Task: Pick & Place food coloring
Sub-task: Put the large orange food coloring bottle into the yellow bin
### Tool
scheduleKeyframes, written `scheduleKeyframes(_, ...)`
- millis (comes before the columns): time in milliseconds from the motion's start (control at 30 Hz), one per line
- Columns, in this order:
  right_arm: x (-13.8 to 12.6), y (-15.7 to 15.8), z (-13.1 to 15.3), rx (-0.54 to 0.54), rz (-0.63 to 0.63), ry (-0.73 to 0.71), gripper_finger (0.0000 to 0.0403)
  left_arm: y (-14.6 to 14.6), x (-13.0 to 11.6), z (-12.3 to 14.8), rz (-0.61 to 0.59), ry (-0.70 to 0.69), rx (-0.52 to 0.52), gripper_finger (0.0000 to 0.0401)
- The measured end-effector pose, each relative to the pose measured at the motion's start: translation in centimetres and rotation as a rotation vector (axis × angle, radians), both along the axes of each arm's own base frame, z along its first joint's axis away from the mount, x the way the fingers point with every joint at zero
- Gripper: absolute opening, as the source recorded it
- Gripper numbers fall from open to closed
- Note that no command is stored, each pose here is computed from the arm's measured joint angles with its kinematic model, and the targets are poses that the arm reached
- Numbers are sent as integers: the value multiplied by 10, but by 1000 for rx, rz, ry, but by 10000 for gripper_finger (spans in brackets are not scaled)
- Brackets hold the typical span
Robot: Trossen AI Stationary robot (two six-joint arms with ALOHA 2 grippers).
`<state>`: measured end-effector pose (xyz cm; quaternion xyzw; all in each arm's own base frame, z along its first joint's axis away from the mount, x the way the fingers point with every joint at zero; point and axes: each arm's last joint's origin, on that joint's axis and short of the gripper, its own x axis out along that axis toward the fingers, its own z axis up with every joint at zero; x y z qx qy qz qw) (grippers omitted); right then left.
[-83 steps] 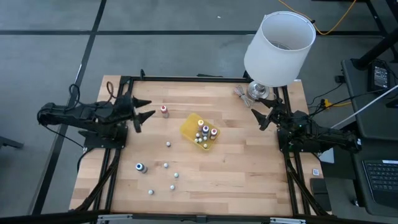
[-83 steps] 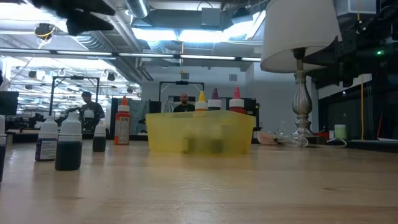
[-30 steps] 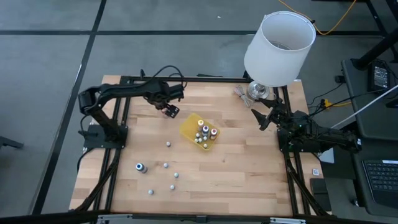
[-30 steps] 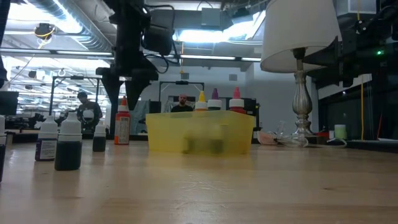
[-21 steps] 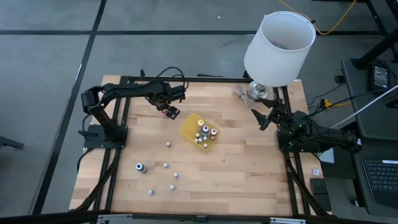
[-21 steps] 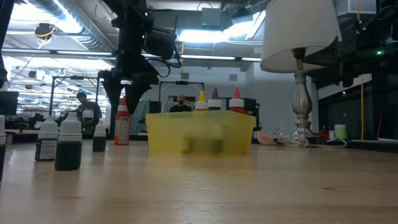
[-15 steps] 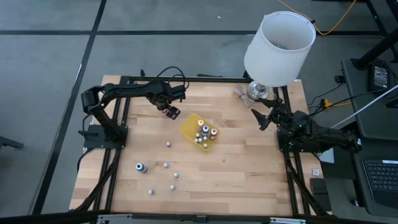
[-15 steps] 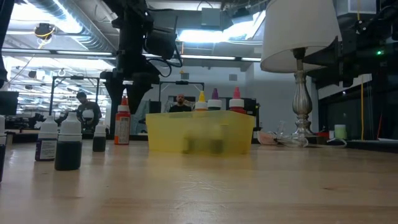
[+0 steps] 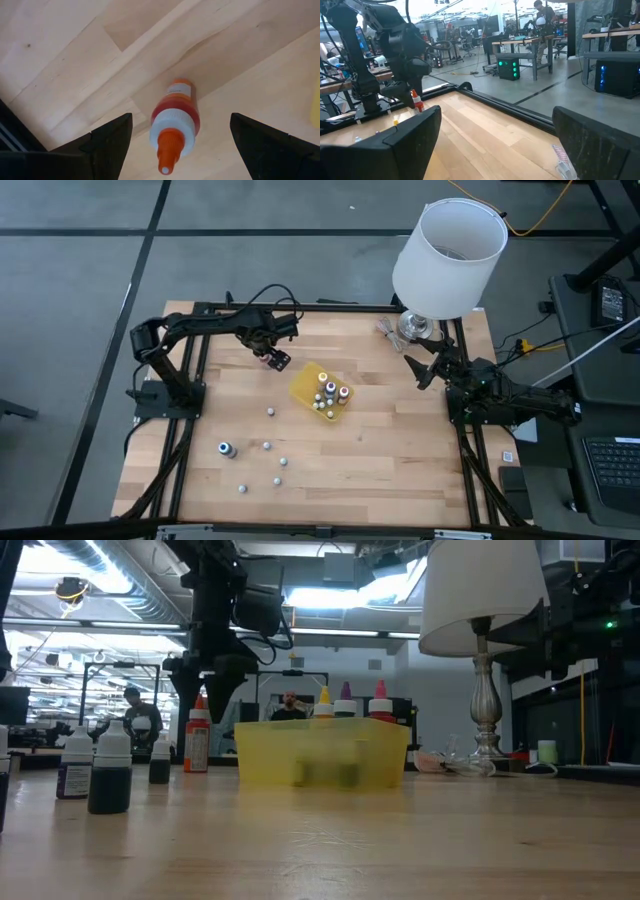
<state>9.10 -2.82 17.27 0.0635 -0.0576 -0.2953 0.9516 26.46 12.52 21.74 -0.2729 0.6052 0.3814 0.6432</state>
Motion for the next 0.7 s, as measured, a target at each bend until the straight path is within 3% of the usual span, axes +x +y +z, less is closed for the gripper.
scheduleKeyframes(700,0,0,0,0,0,0,381,-2,-5,0,55,37,-12,180)
